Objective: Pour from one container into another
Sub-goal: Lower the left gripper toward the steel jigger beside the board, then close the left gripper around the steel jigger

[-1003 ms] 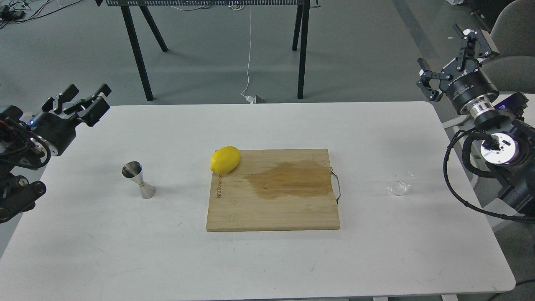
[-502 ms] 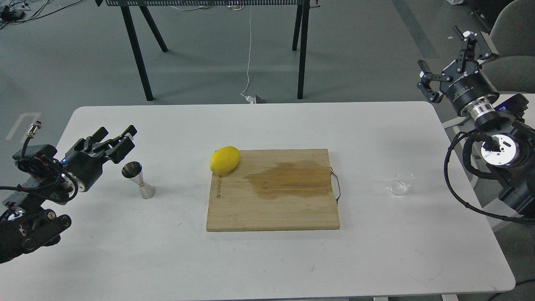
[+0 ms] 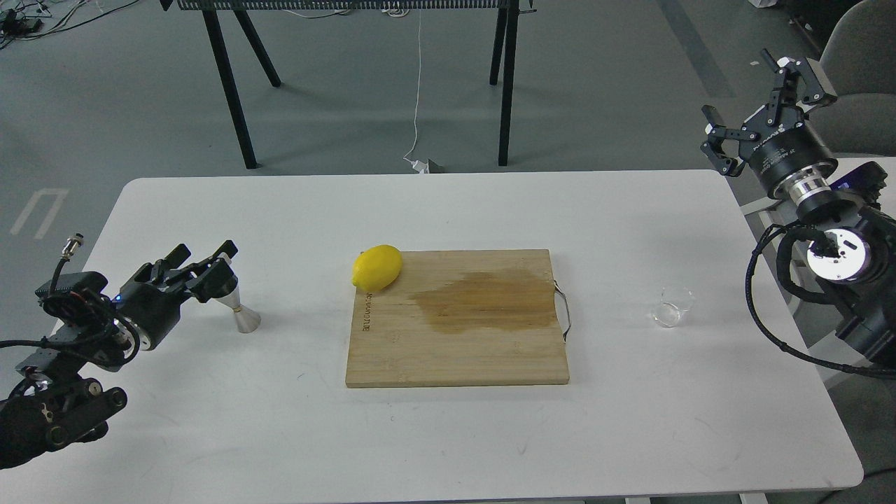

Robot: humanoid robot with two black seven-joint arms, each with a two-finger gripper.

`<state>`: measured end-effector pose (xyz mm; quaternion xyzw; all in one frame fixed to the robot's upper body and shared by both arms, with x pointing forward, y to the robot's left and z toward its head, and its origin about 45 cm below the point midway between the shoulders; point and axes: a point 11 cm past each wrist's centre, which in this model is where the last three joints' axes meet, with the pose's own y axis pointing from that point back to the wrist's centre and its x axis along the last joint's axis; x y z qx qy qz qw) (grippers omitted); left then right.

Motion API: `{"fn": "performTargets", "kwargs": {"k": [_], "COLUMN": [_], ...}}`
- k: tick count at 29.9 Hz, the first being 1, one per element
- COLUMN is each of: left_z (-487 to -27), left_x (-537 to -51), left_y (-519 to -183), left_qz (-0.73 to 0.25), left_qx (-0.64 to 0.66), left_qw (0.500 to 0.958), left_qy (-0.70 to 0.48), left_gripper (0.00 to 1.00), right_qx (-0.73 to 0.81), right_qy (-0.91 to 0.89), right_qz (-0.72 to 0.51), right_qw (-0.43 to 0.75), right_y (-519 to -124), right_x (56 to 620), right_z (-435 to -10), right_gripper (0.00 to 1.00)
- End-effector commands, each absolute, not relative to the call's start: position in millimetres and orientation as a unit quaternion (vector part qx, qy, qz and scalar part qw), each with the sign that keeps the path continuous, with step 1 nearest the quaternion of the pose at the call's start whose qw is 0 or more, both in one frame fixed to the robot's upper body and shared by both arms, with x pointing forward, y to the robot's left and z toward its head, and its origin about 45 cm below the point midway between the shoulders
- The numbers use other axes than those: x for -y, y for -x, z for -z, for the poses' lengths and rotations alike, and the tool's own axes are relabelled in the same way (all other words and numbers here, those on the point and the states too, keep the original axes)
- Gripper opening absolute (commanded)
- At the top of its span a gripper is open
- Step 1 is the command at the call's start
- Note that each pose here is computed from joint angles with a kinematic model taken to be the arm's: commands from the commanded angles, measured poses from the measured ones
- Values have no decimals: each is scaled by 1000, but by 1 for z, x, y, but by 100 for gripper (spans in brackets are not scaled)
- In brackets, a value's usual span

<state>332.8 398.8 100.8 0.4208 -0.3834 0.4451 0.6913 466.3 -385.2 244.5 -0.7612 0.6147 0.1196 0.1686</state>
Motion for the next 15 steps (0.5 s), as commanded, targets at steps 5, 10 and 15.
{"fn": "performTargets", "kwargs": {"k": [5, 10, 15], "left_z": [-92, -92, -84], "left_x": [-388, -388, -389], "left_y": [-327, -327, -318], "left_qz": [-426, -426, -422], "left_qx": [388, 388, 380], "left_qw": [701, 701, 704], "left_qy": [-421, -421, -426], "left_gripper": [100, 100, 100], "right_qx": [-615, -615, -617], "right_qy": [761, 761, 760], "right_qz": [-120, -120, -124], "right_qw": [168, 167, 165], "right_y": [-466, -466, -464], "right_x": [385, 385, 387], "right_z": [-244, -243, -239], "right_gripper": [99, 99, 99]}}
